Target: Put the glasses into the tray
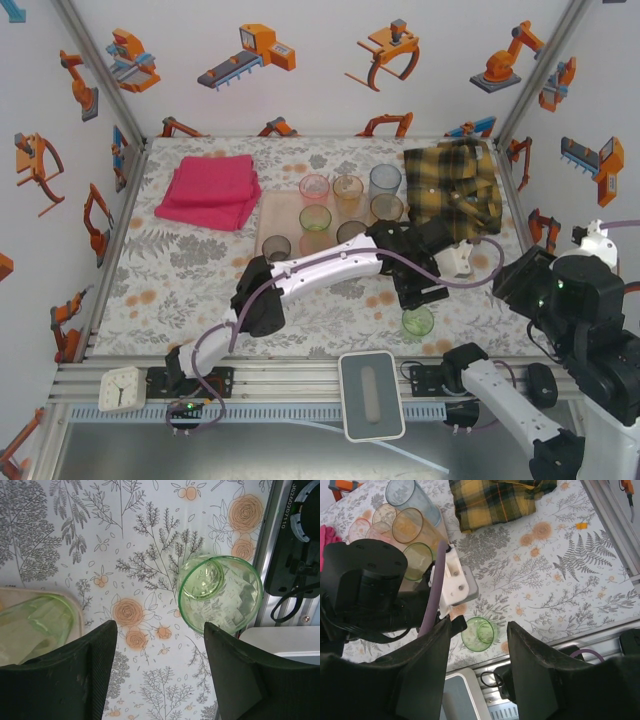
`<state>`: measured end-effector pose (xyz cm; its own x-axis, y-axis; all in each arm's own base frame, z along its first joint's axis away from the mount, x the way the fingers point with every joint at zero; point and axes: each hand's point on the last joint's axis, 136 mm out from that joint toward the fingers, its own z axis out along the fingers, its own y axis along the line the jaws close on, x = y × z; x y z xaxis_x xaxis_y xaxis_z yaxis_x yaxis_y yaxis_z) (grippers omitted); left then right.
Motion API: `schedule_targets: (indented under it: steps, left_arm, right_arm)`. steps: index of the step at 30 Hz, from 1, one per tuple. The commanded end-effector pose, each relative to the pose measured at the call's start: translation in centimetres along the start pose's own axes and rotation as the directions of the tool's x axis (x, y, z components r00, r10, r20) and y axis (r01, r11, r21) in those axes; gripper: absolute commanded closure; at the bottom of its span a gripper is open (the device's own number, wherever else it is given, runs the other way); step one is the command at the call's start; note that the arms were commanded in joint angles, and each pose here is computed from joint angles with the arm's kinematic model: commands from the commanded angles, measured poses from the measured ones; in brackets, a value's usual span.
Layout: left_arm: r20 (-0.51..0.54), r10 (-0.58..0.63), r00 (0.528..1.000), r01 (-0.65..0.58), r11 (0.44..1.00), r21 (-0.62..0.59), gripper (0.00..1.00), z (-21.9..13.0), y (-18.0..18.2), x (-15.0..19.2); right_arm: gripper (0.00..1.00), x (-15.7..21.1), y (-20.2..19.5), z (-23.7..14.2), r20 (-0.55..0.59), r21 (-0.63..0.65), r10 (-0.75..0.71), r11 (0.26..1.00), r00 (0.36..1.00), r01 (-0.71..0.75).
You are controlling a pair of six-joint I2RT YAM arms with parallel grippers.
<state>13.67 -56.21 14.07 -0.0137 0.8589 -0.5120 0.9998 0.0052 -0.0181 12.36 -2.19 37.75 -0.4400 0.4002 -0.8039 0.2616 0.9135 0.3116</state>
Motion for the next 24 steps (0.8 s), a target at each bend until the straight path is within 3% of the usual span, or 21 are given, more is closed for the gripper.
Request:
schedule_targets:
  steps: [1, 24]
  left_arm:
    - [-0.012, 0.016, 1.0, -0.016, 1.0, 0.011, 0.35, 0.4, -0.8, 0.0]
    - [-0.106, 0.04, 0.994, -0.04, 0.999, 0.002, 0.44, 4.9, -1.9, 2.3]
  right_arm:
    - [0.52, 0.3, -0.6, 0.0, 0.008, 0.02, 0.006, 1.0, 1.0, -0.006]
    - [0.52, 1.3, -1.7, -0.7, 0.014, 0.019, 0.024, 1.0, 1.0, -0.025]
